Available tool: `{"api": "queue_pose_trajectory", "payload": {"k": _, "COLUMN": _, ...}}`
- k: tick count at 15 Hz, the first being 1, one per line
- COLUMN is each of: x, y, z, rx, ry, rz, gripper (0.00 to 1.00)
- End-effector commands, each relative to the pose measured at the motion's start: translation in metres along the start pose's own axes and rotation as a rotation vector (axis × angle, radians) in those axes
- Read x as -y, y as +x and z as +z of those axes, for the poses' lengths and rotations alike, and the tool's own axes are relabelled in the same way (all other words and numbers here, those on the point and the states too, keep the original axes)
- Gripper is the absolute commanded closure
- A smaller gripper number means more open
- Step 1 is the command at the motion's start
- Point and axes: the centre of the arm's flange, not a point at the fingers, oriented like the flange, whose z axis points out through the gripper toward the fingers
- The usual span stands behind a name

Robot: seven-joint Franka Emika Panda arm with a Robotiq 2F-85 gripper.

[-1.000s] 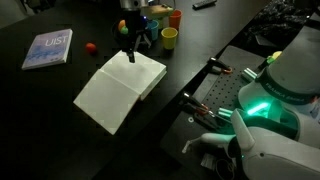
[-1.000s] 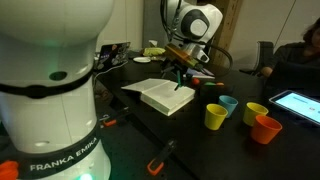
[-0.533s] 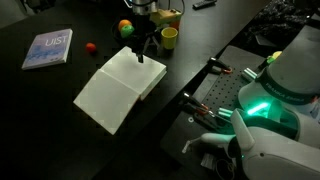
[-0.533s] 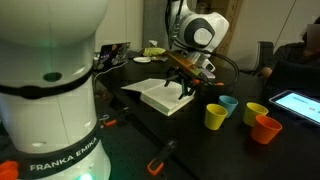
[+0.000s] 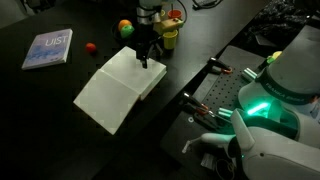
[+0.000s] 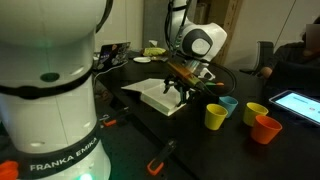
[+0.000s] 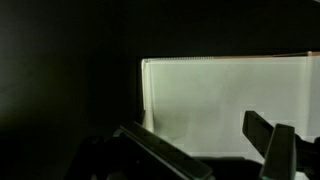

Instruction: Open the book

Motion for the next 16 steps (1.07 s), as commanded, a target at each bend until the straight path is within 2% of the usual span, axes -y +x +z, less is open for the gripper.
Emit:
{"api": "queue_pose_trajectory", "payload": {"k": 1, "x": 0.003, "y": 0.004, "z": 0.009, "rx": -0.010, "ry": 0.004, "rz": 0.012, "gripper": 0.00}}
{"api": "queue_pose_trajectory", "payload": {"k": 7, "x": 0.012, "y": 0.007, "z": 0.006, "rx": -0.010, "ry": 0.053, "rz": 0.032, "gripper": 0.00}}
{"api": "queue_pose_trajectory", "payload": {"k": 16, "x": 0.024, "y": 0.018, "z": -0.012, "rx": -0.021, "ry": 0.054, "rz": 0.048, "gripper": 0.00}}
